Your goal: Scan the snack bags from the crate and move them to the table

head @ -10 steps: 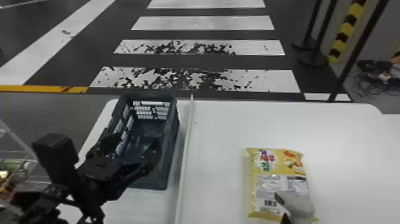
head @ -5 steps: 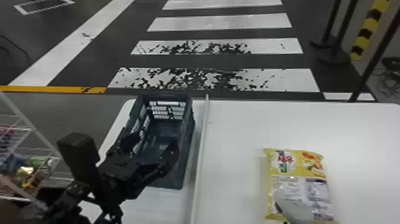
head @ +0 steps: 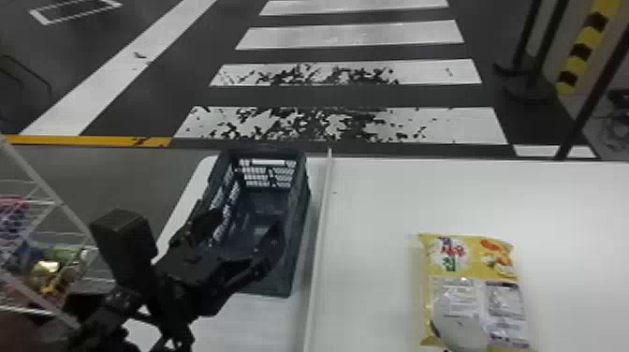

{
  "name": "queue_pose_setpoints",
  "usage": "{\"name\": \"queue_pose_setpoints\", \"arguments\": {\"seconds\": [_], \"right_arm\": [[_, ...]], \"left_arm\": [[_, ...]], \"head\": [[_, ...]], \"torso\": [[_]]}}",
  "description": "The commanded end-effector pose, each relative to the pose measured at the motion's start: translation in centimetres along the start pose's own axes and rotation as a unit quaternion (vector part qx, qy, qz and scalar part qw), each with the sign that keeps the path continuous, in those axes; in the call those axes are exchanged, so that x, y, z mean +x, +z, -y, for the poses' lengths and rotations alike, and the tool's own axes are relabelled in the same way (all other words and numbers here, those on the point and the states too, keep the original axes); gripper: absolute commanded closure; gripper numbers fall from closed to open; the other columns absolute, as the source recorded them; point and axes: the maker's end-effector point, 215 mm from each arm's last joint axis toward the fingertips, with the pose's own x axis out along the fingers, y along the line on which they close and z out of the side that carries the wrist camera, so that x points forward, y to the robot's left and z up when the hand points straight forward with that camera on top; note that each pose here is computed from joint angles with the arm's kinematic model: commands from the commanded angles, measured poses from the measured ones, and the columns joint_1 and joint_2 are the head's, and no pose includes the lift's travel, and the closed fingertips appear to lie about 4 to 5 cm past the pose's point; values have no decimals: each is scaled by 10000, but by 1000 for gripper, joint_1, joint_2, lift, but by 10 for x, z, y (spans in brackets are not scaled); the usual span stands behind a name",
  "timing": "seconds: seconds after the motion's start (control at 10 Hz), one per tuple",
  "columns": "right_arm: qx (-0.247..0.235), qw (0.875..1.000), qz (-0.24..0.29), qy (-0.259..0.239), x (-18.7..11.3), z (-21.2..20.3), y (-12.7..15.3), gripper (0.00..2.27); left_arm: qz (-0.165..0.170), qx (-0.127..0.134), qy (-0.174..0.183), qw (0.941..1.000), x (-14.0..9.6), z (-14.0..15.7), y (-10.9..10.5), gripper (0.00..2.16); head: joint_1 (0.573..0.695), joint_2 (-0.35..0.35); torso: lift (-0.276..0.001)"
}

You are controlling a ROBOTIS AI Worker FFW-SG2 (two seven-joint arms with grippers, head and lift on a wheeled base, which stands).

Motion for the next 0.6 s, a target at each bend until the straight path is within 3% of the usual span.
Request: {"name": "queue_pose_setpoints", "arguments": {"seconds": [0.0, 0.5], "right_arm": [[14, 10000, 79, -15, 1, 1, 2, 2240], [-3, 9998, 182, -70, 9, 9, 1, 2240]], "left_arm": [[-7, -7, 8, 10000, 0, -1, -1, 36], [8, -11, -44, 10000, -1, 3, 1, 36]], "head": [[695, 154], [695, 140]], "torso": [[-95], [-95]]}}
